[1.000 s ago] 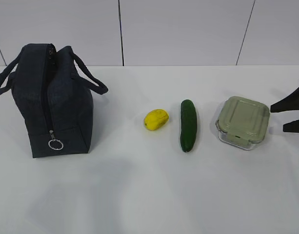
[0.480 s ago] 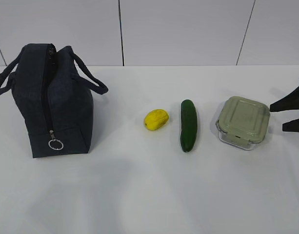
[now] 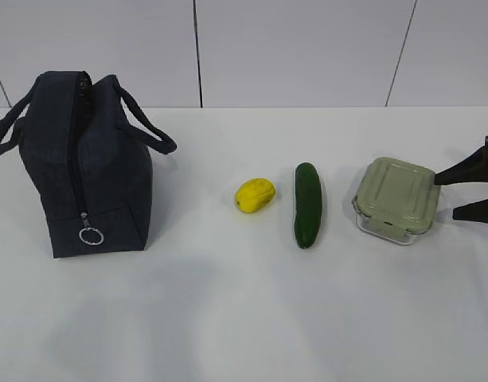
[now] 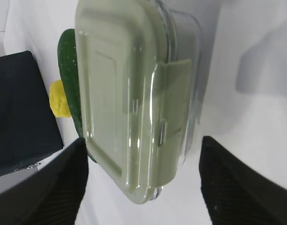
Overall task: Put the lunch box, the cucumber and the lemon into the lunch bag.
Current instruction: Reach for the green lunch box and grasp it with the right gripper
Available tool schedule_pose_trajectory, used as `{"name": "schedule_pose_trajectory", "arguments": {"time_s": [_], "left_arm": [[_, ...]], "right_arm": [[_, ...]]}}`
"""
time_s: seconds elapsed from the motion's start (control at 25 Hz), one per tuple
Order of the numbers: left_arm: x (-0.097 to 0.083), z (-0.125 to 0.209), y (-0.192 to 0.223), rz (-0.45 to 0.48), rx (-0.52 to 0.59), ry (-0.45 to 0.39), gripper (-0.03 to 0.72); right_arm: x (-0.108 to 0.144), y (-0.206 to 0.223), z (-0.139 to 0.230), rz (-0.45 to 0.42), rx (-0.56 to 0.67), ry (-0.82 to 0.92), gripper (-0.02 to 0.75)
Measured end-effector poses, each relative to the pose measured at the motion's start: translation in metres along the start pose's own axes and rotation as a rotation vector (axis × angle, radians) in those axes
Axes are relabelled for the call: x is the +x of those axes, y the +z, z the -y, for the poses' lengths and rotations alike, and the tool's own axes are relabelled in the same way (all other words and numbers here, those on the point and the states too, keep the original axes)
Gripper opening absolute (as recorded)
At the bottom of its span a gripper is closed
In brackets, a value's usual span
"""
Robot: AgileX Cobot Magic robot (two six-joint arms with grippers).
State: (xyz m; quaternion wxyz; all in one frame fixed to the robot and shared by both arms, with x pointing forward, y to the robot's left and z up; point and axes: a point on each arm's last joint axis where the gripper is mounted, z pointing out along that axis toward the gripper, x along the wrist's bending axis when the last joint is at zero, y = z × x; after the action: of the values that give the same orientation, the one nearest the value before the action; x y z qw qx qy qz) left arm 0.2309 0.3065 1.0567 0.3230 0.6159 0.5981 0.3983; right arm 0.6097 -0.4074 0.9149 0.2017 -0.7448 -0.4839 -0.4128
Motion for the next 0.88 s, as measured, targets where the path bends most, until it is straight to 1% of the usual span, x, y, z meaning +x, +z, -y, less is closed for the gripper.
{"name": "schedule_pose_trajectory", "arguments": {"time_s": [0.2,0.32,0.52,0.68,0.88], "left_arm": [[0.0,0.0,0.0,0.0,0.0,0.0,0.225],[0.0,0.0,0.0,0.0,0.0,0.0,0.225],[0.0,0.0,0.0,0.0,0.0,0.0,0.225],[0.0,0.0,0.0,0.0,0.0,0.0,0.225],[0.0,0.0,0.0,0.0,0.0,0.0,0.225]], "right_arm": [[-0.007,0.004,-0.002,0.011,-0.019,0.02,0.586],[-0.006,0.004,-0.004,0.012,-0.035,0.025,0.594],[0.003,0.017,-0.003,0.012,-0.033,0.01,0.594],[0.012,0.031,-0.001,0.029,-0.024,-0.022,0.592],[0.013,0.036,-0.003,0.054,-0.046,-0.035,0.59]]}}
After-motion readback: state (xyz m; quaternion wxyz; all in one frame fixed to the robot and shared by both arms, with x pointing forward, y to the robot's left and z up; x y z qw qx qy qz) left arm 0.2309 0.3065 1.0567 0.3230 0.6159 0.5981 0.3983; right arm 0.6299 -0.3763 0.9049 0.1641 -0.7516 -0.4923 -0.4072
